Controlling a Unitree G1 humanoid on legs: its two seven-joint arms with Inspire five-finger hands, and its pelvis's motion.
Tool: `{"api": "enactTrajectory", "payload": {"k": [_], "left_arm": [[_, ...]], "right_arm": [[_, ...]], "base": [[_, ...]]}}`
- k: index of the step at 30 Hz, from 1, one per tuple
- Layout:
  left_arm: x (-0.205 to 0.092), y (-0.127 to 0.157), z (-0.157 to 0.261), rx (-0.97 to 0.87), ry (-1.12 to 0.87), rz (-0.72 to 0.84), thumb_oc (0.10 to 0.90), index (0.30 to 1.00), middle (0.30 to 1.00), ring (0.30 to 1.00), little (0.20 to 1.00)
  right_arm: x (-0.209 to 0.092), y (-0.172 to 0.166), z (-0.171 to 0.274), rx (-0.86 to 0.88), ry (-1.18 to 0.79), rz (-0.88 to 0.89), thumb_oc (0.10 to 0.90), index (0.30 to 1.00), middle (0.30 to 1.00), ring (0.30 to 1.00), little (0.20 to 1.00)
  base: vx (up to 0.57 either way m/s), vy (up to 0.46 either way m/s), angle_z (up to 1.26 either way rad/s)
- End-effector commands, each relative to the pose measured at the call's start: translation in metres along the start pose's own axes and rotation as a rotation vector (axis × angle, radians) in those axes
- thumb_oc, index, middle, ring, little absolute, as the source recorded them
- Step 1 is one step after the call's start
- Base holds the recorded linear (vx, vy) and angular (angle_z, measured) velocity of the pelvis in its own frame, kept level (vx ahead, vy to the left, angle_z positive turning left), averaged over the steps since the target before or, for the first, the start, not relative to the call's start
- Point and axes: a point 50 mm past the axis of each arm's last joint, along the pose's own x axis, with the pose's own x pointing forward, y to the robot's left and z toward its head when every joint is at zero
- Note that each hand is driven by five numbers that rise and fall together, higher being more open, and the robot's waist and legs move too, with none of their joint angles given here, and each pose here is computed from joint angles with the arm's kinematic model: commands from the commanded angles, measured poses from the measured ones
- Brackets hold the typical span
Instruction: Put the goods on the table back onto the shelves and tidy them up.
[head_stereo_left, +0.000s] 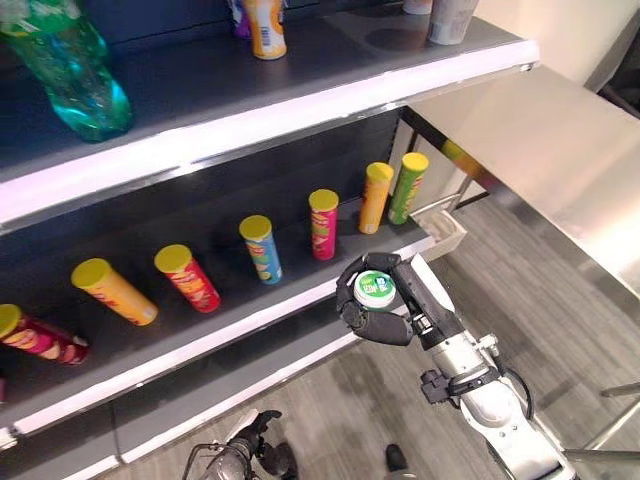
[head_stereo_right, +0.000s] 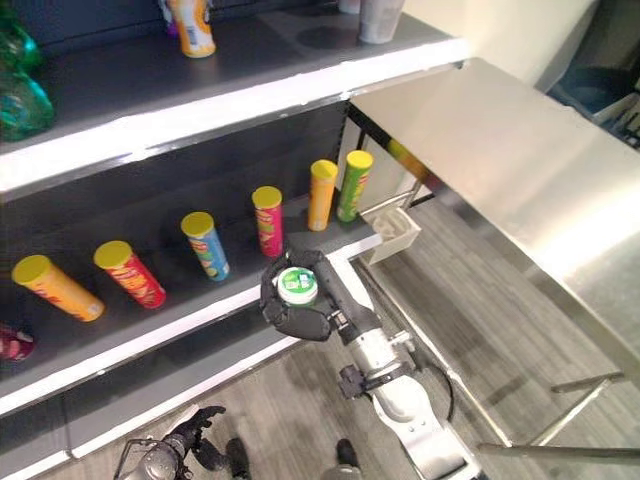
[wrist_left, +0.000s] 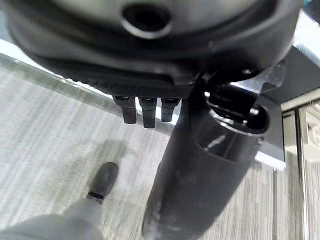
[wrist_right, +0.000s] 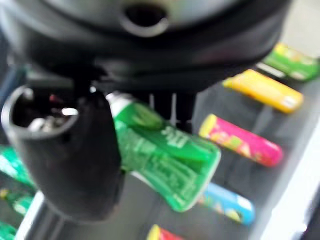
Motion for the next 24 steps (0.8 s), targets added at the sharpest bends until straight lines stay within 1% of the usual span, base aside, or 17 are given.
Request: {"api": "enactTrajectory", "payload": {"k": [1,5,8,10,13,18,21,24], "left_arm": [[0.004,0.025,0.000,-0.033,0.007,0.090,0.800,0.900,0.900,0.900,0.900],[0.005,0.026,0.003,-0.020,0.000,0.077,0.800,0.900,0.900,0.900,0.900],[0.007,0.027,0.012,0.015,-0.028,0.074,0.800,0.900,0.900,0.900,0.900],[0.008,0.024,0.019,0.042,-0.059,0.058,0.800,0.900,0.900,0.900,0.900],[0.008,0.016,0.021,0.060,-0.074,0.030,0.800,0.900,0.900,0.900,0.900],[0.007,0.013,0.016,0.045,-0.041,0.035,0.800,0.900,0.900,0.900,0.900],[0.006,0.012,0.011,0.016,-0.016,0.043,0.800,0.900,0.900,0.900,0.900],[0.004,0.007,0.002,-0.009,0.024,0.037,0.800,0.900,0.900,0.900,0.900]], "right_arm": [[0.018,-0.025,0.054,-0.035,-0.318,-0.160,0.400,0.300,0.300,0.300,0.300],[0.011,-0.035,0.048,-0.046,-0.286,-0.209,0.400,0.300,0.300,0.300,0.300],[0.010,-0.036,0.040,-0.077,-0.245,-0.218,0.400,0.300,0.300,0.300,0.300],[0.005,-0.036,0.039,-0.084,-0.236,-0.210,0.400,0.300,0.300,0.300,0.300],[0.001,-0.036,0.035,-0.092,-0.212,-0.206,0.400,0.300,0.300,0.300,0.300],[-0.004,-0.039,0.037,-0.129,-0.224,-0.220,0.400,0.300,0.300,0.300,0.300],[-0.007,-0.046,0.043,-0.165,-0.252,-0.269,0.400,0.300,0.300,0.300,0.300],[-0.015,-0.059,0.060,-0.137,-0.336,-0.344,0.400,0.300,0.300,0.300,0.300]], "base": [[0.18,0.092,0.10],[0.09,-0.002,0.15],[0.09,-0.147,0.66],[0.19,-0.146,0.73],[0.11,-0.091,-0.10],[0.08,-0.075,-0.06],[0.07,-0.048,0.00],[0.04,-0.026,0.05]]}}
